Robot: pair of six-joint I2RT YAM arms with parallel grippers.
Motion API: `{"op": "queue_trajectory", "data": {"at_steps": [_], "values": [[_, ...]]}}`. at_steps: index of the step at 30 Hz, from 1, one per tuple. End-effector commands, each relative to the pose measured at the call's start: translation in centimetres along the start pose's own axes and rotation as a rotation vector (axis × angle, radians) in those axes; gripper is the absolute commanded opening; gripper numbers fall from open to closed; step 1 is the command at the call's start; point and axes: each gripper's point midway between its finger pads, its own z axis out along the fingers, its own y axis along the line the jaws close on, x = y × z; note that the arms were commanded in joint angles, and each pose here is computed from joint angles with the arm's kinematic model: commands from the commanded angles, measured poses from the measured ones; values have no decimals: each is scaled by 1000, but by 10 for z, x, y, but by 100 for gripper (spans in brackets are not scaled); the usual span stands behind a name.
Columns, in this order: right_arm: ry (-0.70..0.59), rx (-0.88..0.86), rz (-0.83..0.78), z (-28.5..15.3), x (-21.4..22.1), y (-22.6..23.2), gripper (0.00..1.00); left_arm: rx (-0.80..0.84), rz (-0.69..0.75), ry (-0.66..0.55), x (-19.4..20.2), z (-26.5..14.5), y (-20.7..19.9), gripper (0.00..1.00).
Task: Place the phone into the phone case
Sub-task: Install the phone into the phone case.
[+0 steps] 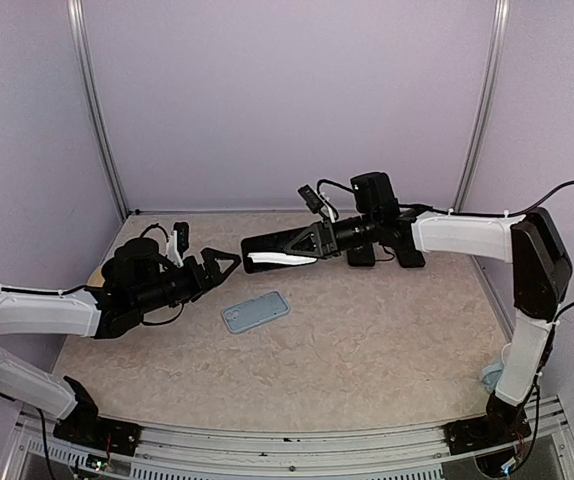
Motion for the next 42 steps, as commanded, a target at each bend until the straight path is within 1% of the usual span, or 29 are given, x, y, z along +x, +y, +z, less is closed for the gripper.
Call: {"op": "queue_trajectory", "data": {"at_steps": [1,10,14,19,30,42], "values": [[52,56,57,0,1,-25,0,-186,-52,24,12,-7,42,99],[132,145,172,13,10,-69,0,-289,-132,100,37,0,76,99],[182,147,218,20,22,-82,0,-285,-168,145,49,9,82,99],[204,160,229,25,27,-94,0,-293,-194,182,60,15,89,99],[259,122,277,35,45,-106,0,-303,-208,240,76,30,99,99],[297,130,315,35,62,-116,0,-283,-197,273,80,52,98,99]]}}
